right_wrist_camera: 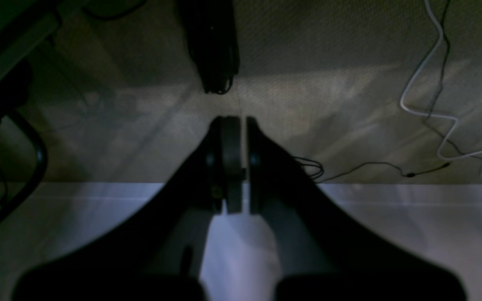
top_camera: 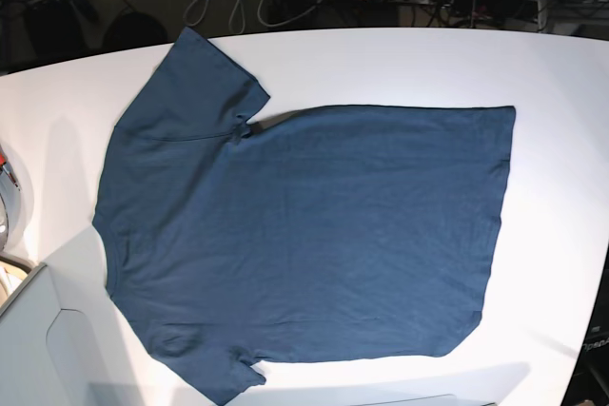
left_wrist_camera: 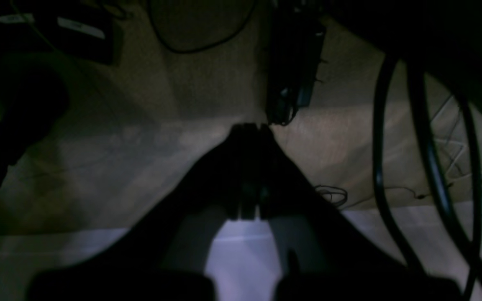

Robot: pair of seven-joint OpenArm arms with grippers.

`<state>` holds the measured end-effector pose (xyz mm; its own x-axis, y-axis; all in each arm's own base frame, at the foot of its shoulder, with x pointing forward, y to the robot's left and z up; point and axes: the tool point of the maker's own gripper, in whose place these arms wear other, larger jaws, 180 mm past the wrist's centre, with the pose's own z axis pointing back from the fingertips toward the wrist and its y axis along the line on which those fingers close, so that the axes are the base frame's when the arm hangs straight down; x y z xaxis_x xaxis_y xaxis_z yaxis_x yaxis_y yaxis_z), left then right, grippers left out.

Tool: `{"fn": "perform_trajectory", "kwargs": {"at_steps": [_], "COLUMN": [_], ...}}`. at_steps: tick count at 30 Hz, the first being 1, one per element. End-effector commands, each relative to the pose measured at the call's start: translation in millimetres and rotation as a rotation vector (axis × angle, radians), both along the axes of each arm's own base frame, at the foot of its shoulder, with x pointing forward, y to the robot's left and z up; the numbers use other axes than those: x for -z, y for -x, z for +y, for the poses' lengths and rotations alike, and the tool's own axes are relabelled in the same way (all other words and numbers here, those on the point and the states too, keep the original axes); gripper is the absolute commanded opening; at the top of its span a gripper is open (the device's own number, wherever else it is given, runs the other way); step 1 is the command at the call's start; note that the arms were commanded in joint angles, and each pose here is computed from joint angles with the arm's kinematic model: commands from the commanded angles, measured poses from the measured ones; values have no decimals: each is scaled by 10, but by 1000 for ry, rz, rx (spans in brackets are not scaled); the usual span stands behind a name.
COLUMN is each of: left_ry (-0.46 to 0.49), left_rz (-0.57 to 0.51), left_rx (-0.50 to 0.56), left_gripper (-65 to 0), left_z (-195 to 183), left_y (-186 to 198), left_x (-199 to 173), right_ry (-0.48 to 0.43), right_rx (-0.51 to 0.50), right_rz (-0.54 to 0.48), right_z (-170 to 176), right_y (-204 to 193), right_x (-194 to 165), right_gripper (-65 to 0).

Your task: Fold the T-shirt properly

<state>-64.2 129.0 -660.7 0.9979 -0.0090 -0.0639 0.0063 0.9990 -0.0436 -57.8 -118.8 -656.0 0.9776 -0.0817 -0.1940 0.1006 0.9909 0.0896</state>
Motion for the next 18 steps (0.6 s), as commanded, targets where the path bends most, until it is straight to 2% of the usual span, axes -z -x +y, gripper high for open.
{"fn": "perform_trajectory", "kwargs": {"at_steps": [1, 6, 11, 18], "left_ry": [2, 2, 6, 8], "left_rz": [9, 16, -25, -46], "left_rx": [4, 0, 3, 6], "left_gripper": [-650, -650, -650, -650], "left_z": [-1, -1, -15, -20], "left_y": [49, 111, 81, 172], "left_x": [-5, -13, -39, -93], "right_ry": [-14, -8, -10, -16], "right_rx": [-11, -10, -10, -28], "right_rz": [10, 18, 25, -74], "right_z": [-18, -58, -54, -30], "right_y": [41, 120, 195, 159], "right_x": [-10, -17, -28, -167], "right_gripper": [-650, -650, -650, -650]}}
